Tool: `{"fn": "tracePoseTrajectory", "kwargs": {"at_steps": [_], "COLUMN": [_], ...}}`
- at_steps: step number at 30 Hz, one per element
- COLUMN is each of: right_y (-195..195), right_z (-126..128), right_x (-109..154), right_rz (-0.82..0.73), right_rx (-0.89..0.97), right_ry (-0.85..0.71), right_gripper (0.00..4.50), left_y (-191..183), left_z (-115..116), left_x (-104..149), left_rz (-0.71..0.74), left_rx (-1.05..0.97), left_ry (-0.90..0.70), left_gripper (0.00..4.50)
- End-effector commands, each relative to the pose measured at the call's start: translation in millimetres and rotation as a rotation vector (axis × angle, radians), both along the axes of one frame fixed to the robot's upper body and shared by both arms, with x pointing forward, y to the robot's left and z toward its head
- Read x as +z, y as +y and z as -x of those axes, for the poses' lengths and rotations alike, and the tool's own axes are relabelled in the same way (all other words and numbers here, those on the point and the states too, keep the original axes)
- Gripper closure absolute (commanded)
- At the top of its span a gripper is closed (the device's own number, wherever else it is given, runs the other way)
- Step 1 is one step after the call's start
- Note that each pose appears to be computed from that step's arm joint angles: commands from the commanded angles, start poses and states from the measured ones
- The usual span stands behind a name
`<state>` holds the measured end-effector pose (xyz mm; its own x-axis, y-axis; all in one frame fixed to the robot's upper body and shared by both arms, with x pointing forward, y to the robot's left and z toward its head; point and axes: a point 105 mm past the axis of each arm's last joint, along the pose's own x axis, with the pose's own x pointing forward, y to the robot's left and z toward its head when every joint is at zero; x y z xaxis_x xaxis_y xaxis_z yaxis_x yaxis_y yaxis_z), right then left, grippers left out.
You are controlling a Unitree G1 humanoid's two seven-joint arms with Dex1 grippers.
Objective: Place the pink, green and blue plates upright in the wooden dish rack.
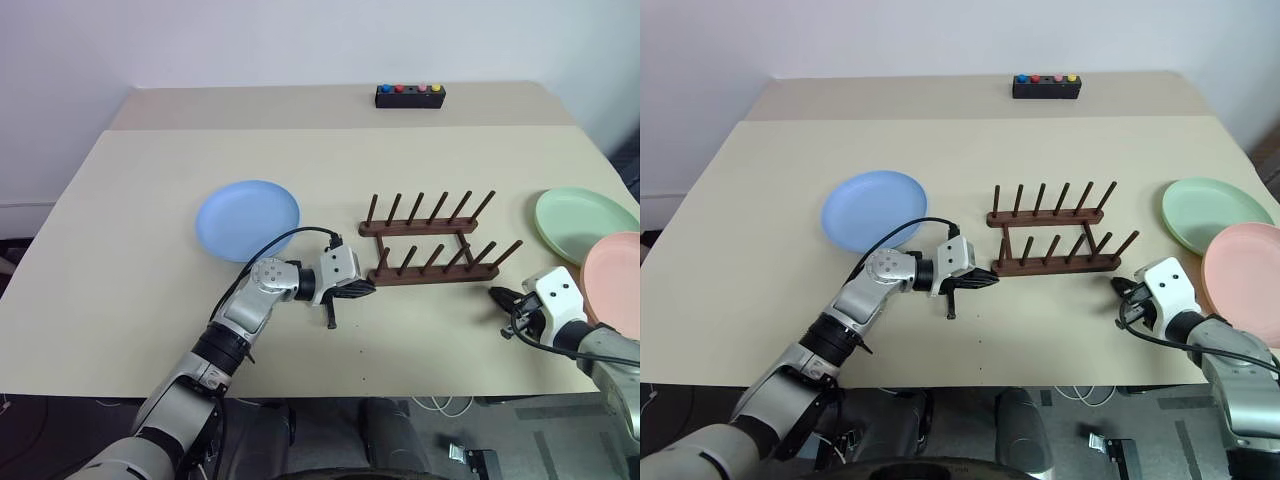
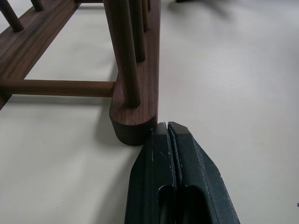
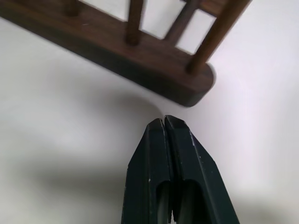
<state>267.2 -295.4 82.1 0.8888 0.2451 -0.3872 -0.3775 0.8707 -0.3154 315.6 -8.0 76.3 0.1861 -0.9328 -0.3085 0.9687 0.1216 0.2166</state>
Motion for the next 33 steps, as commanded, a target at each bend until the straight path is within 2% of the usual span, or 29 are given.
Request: {"fn": "tracePoseTrajectory", "kwargs": {"at_steps": [1,19,33], "right_y": [-6,-1,8], "right_z": [-7,-38,-60], "right_x": [-6,-4,5], "right_rz": [0.018,0.029,0.032], "right_rx": [-0.02,0.029,0.049], "right_ry": [-0.002,-0.073,-0.12], "right_gripper": [4.47,4.47,4.47], "left_y": [1,10,7], "left_z": [-7,-36,-50], "left_x": [9,17,23], "left_rz": [0.017,0.036,0.047], "left_rx": [0.018,0.146,0.182], "left_ry": [-0.036,-0.113,-0.157], "left_gripper": [4.5,4.5,4.5]}}
